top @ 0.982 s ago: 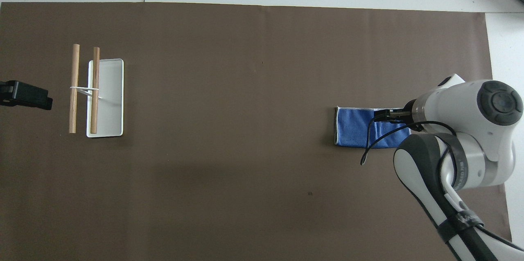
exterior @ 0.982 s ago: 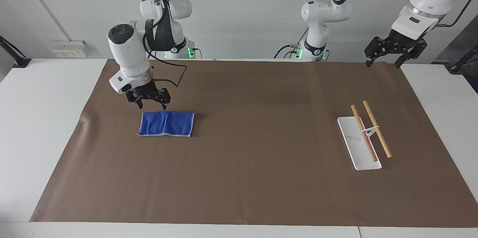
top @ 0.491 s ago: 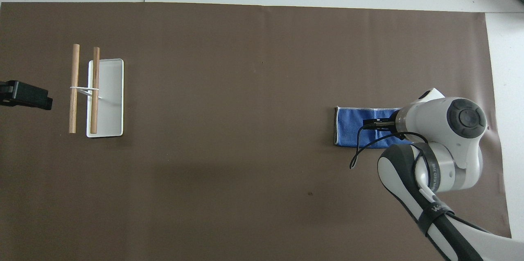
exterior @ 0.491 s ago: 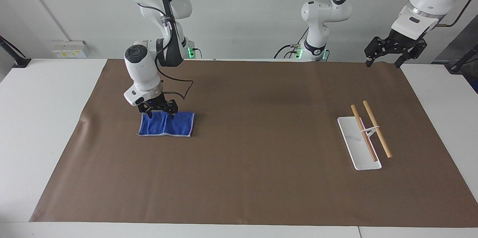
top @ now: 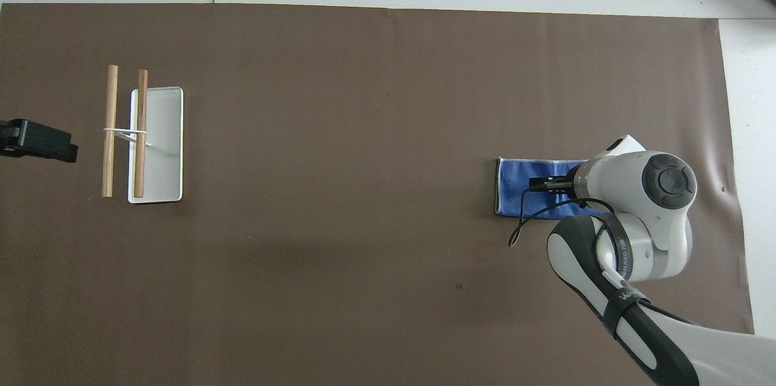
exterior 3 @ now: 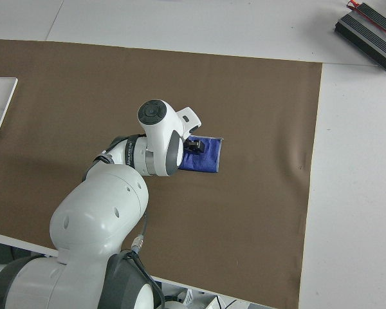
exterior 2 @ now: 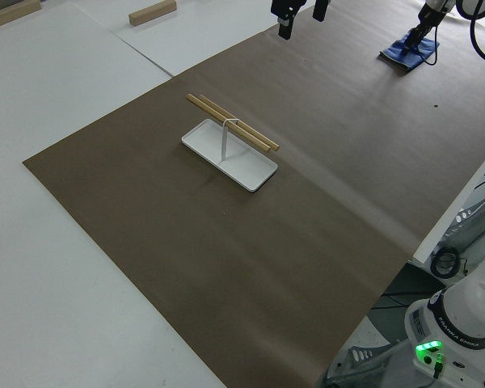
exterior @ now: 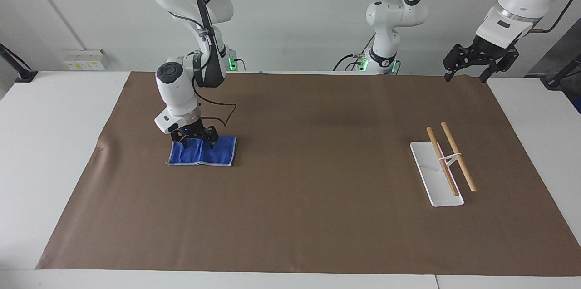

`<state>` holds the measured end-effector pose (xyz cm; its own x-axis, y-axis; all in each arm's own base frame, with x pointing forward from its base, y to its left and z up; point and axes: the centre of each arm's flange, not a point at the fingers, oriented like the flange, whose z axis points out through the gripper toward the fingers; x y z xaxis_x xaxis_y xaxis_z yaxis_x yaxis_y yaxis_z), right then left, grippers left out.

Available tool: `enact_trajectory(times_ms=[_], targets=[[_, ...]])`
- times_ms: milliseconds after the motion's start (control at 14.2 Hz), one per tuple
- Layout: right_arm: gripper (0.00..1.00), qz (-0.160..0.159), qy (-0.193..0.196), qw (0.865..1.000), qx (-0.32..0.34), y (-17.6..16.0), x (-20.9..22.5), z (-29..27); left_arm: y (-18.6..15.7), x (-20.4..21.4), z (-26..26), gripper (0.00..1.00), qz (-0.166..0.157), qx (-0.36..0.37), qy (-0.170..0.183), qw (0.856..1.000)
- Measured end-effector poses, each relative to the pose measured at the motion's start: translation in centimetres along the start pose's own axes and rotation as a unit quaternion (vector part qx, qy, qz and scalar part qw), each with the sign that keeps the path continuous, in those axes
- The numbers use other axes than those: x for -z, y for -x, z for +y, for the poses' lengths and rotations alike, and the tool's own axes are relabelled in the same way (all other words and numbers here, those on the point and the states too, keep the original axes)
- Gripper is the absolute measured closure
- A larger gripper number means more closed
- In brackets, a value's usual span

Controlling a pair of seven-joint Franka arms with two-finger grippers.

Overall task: Right arm passes towel to left arm to hang
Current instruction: 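Reach the right gripper down and grasp the blue towel's edge, then lift the towel with the right gripper while the left gripper approaches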

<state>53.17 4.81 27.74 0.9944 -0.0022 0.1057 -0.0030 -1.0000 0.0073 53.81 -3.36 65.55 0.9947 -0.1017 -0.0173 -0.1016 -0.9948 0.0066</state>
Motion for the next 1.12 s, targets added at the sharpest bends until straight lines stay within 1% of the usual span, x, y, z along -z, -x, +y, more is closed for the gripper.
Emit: enact_trajectory(times_ms=[70,211,281,421,491,912,982,1123], targets=[[0.2,0.002,0.0,1.0,0.0,-0.1,0.2,0.0,0.0,0.0,0.0,0.0,0.0,0.0,0.0,1.0],[0.46,0.005,-0.001,1.0,-0.001,-0.1,0.5,0.1,0.0,0.0,0.0,0.0,0.0,0.0,0.0,1.0],[0.56,0.005,-0.002,1.0,-0.004,-0.1,0.6,0.1,0.0,0.0,0.0,0.0,0.0,0.0,0.0,1.0],[0.81,0.006,-0.006,1.0,-0.014,-0.2,0.6,0.3,0.0,0.0,0.0,0.0,0.0,0.0,0.0,1.0],[0.88,0.005,-0.007,1.0,-0.016,-0.2,0.6,0.3,0.0,0.0,0.0,0.0,0.0,0.0,0.0,1.0],[0.88,0.006,-0.008,1.0,-0.013,-0.6,1.1,-0.1,0.0,0.0,0.0,0.0,0.0,0.0,0.0,1.0],[0.88,0.002,-0.011,1.0,-0.011,-1.1,1.7,-0.7,0.0,0.0,0.0,0.0,0.0,0.0,0.0,1.0],[0.88,-0.006,-0.035,0.999,-0.02,-2.6,4.3,-2.6,0.0,0.0,0.0,0.0,0.0,0.0,0.0,1.0]])
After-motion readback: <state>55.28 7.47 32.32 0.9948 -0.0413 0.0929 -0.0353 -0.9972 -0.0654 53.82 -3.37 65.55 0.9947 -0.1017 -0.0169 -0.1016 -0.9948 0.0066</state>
